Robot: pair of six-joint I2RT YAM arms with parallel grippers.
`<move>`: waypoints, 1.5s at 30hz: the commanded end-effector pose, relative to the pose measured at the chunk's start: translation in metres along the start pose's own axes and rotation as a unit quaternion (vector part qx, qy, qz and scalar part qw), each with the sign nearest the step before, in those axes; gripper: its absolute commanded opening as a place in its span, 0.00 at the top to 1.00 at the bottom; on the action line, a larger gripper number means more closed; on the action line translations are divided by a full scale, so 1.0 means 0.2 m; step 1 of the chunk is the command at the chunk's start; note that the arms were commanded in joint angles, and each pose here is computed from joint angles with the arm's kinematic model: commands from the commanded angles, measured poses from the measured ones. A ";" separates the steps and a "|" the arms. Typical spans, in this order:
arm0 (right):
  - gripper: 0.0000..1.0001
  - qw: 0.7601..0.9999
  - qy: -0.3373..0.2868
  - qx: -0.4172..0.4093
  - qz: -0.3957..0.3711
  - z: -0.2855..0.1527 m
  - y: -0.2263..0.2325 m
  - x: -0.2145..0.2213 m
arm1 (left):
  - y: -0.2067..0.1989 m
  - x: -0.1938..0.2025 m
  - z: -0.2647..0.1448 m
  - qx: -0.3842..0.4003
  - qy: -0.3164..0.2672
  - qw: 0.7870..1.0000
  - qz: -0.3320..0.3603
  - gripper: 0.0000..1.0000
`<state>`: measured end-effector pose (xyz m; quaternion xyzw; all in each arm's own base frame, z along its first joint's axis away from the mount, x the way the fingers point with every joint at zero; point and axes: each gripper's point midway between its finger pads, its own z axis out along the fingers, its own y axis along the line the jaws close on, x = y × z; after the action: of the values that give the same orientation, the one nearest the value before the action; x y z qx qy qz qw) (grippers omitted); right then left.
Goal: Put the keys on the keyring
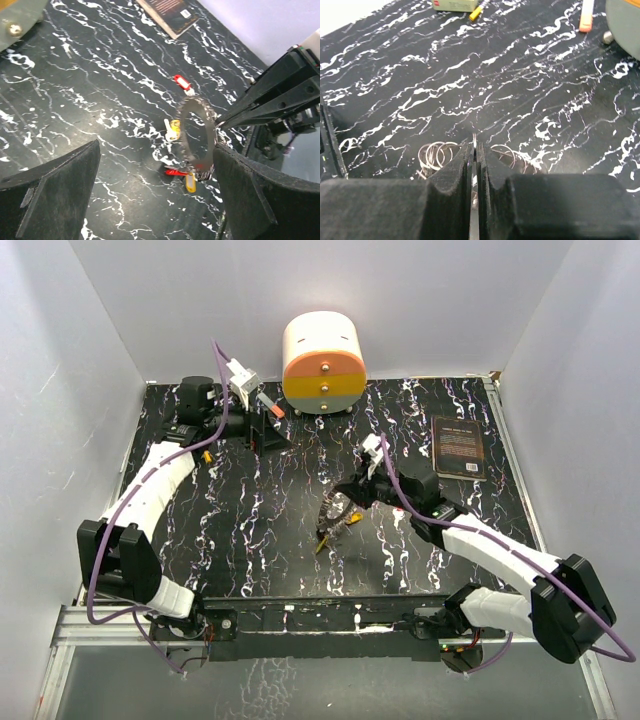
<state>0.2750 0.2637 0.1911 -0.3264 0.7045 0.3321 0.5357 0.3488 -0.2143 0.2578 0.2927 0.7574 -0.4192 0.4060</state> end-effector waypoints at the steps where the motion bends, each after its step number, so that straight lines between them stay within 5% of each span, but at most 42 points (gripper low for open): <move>1: 0.92 0.991 -0.110 -0.060 -0.042 -0.02 0.12 -0.30 | -0.27 -0.10 -0.05 0.087 -0.017 0.996 0.021 0.08; 9: 0.92 0.984 -0.135 -0.108 0.036 0.01 0.20 -0.36 | -0.36 0.08 0.02 0.104 0.024 0.994 0.039 0.10; 20: 0.92 0.961 -0.194 -0.105 0.167 -0.02 0.20 -0.44 | -0.38 0.07 0.02 0.113 0.014 0.993 0.019 0.14; 36: 0.92 0.939 -0.221 -0.148 0.217 -0.05 0.26 -0.50 | -0.57 0.09 -0.05 0.228 0.013 0.973 0.018 0.18; 45: 0.92 0.938 -0.233 -0.115 0.231 -0.06 0.22 -0.53 | -0.59 0.14 -0.03 0.244 0.017 0.969 -0.023 0.31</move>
<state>0.2564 0.2968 0.2579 -0.1343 0.6298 0.5818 0.4969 0.2568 -0.2624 0.2683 0.3631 0.6696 -0.5745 0.2995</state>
